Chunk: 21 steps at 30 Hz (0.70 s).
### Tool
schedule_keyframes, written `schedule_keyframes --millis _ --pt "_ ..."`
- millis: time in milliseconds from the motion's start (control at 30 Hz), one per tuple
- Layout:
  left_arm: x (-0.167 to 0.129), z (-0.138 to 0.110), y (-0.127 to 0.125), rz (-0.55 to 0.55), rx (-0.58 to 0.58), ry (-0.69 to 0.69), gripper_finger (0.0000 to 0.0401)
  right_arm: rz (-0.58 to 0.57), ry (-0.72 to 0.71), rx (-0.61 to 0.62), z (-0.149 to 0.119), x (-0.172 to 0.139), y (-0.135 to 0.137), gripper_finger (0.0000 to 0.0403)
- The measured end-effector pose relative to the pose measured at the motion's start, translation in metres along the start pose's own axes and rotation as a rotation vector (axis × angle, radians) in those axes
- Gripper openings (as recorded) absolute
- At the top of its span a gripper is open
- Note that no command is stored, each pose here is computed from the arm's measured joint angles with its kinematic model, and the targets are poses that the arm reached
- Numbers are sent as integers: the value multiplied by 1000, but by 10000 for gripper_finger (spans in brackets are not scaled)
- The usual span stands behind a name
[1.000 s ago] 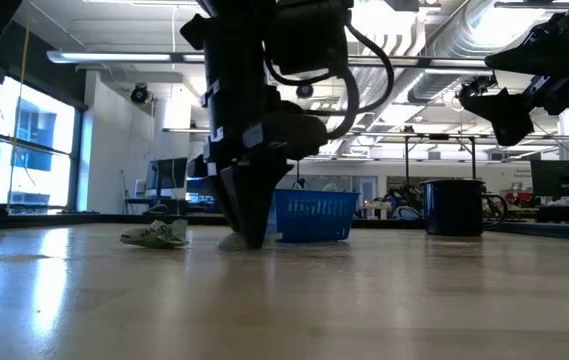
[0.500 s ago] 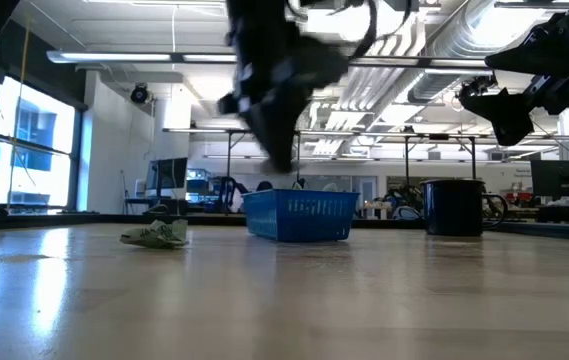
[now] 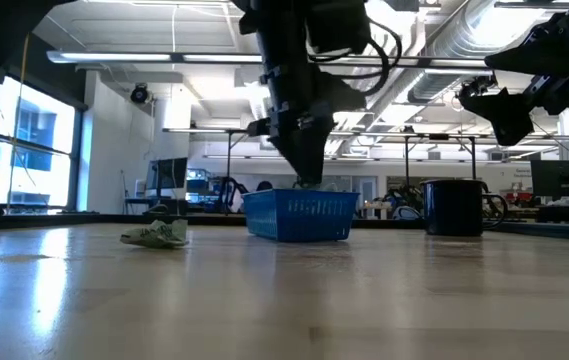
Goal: Pick and place Stevia / Truvia into bins
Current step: Put the stevia packet into the basket, then put the top stevia packet into the basket
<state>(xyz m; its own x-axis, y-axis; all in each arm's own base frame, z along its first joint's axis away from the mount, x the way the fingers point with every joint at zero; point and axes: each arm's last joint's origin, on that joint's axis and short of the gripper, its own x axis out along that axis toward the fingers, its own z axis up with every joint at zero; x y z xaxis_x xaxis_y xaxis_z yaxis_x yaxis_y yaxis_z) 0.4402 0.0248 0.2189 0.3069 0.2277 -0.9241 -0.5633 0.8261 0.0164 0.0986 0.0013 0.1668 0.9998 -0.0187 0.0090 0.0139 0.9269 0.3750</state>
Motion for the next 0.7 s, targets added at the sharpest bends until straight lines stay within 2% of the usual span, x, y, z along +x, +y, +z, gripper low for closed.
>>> schedule_keyframes --millis 67,133,233,333,400,533,600,700 --pt "0 -4 1 15 -14 31 148 0 -1 0 0 0 0 307" --pt "-4 -4 0 -25 -38 55 184 2 -5 0 0 0 0 307" --pt "-23 -11 -2 -82 -49 187 227 2 -6 0 0 0 0 307" --pt "-34 -34 -14 -8 59 276 250 2 -5 0 0 0 0 307" --pt "-42 -55 -27 31 181 340 254 2 -5 0 0 0 0 307" --pt "-54 -95 -55 3 403 383 242 2 -6 0 0 0 0 307" --pt "-51 -113 -68 -12 480 387 230 2 -5 0 0 0 0 307" --pt "-44 -135 -72 16 557 440 210 2 -4 0 0 0 0 307"
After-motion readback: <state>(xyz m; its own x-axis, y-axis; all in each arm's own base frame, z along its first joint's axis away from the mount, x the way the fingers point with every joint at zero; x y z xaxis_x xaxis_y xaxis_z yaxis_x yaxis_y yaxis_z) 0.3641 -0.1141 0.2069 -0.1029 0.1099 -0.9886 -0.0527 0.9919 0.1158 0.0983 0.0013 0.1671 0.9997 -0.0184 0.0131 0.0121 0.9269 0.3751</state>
